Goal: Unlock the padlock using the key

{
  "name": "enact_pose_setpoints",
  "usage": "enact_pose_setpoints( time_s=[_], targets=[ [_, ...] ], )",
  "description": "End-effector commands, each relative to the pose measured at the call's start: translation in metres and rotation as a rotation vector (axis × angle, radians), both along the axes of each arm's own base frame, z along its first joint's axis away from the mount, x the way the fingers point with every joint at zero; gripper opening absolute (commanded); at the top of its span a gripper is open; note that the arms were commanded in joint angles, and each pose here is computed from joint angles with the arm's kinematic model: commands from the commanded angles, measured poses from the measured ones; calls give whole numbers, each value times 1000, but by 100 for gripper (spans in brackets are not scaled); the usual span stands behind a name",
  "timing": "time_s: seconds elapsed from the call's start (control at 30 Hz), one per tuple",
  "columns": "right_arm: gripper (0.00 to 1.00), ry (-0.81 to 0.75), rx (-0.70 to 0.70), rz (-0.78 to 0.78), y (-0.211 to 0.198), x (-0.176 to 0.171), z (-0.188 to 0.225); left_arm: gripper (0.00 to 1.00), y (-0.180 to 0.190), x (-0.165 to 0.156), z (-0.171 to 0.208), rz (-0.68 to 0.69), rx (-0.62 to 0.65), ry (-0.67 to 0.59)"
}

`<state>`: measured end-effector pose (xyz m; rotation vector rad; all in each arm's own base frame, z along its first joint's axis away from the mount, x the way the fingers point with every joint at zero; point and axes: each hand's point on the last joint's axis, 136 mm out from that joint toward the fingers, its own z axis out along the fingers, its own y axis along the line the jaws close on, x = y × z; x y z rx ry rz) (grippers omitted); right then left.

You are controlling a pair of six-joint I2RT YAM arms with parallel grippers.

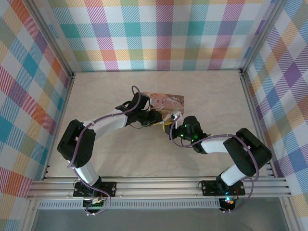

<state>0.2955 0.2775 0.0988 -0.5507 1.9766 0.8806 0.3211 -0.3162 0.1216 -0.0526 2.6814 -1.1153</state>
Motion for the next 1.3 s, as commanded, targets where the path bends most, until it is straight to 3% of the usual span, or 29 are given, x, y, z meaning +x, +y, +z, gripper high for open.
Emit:
enact_pose_setpoints(
  time_s=[0.0, 0.83, 1.27],
  targets=[
    [0, -105, 110, 25, 11, 12, 47, 10, -6, -11, 18, -39, -51, 4],
    [0, -136, 156, 27, 16, 22, 67, 10, -8, -10, 15, -40, -52, 14],
    [0, -238, 21, -6, 7, 33, 59, 9, -9, -10, 19, -29, -53, 32]
  ],
)
